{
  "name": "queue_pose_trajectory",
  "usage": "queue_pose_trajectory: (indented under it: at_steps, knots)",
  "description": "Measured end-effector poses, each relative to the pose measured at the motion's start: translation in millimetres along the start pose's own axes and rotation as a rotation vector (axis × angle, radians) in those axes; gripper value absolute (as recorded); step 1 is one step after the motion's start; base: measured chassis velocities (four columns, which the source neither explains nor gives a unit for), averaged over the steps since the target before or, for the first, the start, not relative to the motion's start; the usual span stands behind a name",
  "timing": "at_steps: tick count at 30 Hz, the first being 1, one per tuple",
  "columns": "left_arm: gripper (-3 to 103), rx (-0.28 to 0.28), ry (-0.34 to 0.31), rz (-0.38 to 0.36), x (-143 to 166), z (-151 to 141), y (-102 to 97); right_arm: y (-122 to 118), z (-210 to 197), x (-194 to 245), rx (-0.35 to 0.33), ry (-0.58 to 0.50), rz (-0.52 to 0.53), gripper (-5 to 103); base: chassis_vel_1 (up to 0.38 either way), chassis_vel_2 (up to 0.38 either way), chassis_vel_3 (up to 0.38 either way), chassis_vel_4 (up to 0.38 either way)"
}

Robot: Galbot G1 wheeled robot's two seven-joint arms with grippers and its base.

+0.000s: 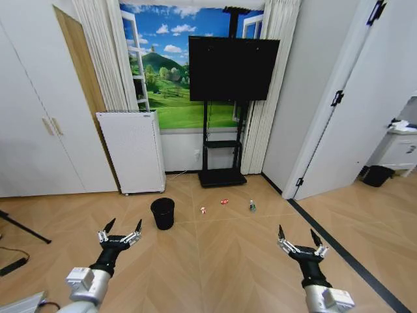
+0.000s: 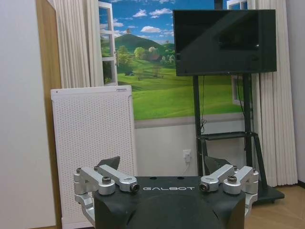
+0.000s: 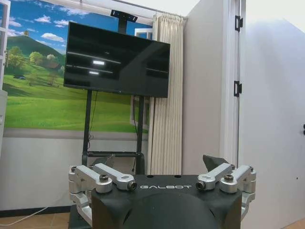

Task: Pick up the trash bin and place the garbage on the floor into it.

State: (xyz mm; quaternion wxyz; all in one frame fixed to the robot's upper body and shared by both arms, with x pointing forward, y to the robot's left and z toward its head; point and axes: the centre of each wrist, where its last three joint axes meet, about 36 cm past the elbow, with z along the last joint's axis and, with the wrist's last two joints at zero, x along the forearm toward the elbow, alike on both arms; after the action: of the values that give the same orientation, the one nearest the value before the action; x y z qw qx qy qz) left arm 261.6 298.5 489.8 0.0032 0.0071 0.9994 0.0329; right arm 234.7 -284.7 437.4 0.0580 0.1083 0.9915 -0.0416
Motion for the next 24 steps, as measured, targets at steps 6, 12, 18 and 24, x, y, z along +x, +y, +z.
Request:
queue_pose_trajectory:
  at_steps: [6, 12, 18, 24]
  knots:
    - [100, 0.022, 0.004, 0.000, -1, 3, -2.6, -1, -1, 2, -0.005, -0.027, 0.003, 100, 0.000, 0.000, 0.000, 0.000]
    - [100, 0.040, 0.007, 0.003, 0, 5, -10.0, -3, -2, 1, 0.000, -0.033, 0.009, 100, 0.000, 0.000, 0.000, 0.000]
    - [100, 0.033, 0.011, 0.002, 1, 7, -8.4, -4, -4, 1, 0.001, -0.017, 0.023, 100, 0.000, 0.000, 0.000, 0.000]
    - [100, 0.032, 0.009, 0.001, 0, 9, -6.6, -2, -6, 3, -0.011, 0.001, 0.025, 100, 0.000, 0.000, 0.000, 0.000]
